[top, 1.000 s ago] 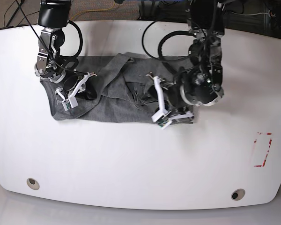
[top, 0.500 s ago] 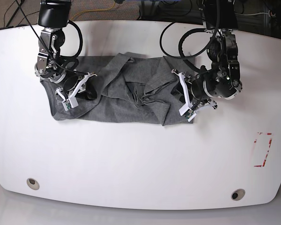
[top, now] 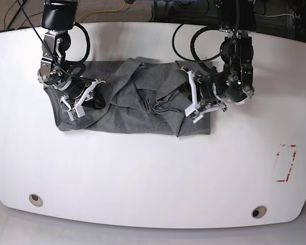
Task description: Layout the t-shirt on the table in an organized manner, then fold the t-shirt properly
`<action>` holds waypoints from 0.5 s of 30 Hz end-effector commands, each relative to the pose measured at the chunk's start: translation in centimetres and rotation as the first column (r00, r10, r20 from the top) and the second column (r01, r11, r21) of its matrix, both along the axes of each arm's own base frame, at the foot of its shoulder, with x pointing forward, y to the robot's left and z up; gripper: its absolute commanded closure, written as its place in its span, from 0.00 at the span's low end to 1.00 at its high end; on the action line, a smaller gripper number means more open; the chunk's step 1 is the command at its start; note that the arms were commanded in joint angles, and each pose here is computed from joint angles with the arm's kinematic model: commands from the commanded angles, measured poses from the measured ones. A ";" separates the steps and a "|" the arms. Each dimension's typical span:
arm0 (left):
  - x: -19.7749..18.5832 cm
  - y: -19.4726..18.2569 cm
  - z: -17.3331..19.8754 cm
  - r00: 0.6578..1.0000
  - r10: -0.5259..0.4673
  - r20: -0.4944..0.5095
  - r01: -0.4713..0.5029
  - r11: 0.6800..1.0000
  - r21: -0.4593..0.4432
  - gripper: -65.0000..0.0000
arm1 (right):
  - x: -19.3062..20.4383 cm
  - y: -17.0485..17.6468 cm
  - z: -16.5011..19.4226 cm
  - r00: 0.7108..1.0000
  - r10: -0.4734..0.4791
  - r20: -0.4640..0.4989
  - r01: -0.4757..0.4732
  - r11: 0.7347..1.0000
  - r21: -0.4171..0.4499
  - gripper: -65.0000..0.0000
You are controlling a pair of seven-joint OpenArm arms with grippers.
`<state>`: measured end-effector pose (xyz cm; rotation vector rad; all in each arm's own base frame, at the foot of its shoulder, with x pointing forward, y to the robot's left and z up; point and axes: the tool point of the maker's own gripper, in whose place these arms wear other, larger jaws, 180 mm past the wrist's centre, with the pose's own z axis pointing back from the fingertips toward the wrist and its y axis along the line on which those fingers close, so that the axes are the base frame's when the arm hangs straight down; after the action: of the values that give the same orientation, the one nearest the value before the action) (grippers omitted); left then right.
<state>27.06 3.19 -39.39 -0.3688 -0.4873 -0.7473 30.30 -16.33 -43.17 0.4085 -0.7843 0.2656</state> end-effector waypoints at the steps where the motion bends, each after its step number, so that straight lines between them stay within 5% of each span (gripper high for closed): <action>1: 0.0 -1.1 0.7 0.998 -0.058 0.006 0.058 0.998 0.015 0.71 | -0.9 -0.8 -1.1 0.998 0.019 -0.063 -0.024 0.998 -0.066 0.87; 9: -1.6 -4.3 1.1 0.969 -0.248 -0.015 0.248 0.963 0.107 0.71 | -0.9 -0.8 -1.1 0.998 0.019 -0.063 -0.024 0.998 -0.066 0.87; 15: -2.1 -7.3 4.0 0.928 -0.360 0.093 0.349 0.930 0.117 0.71 | -0.9 -0.8 -1.1 0.998 0.019 -0.063 -0.024 0.998 -0.066 0.87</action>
<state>24.34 -2.97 -37.43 -0.3156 -0.4168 -1.1192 30.31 -16.32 -43.16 0.4086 -0.7836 0.2667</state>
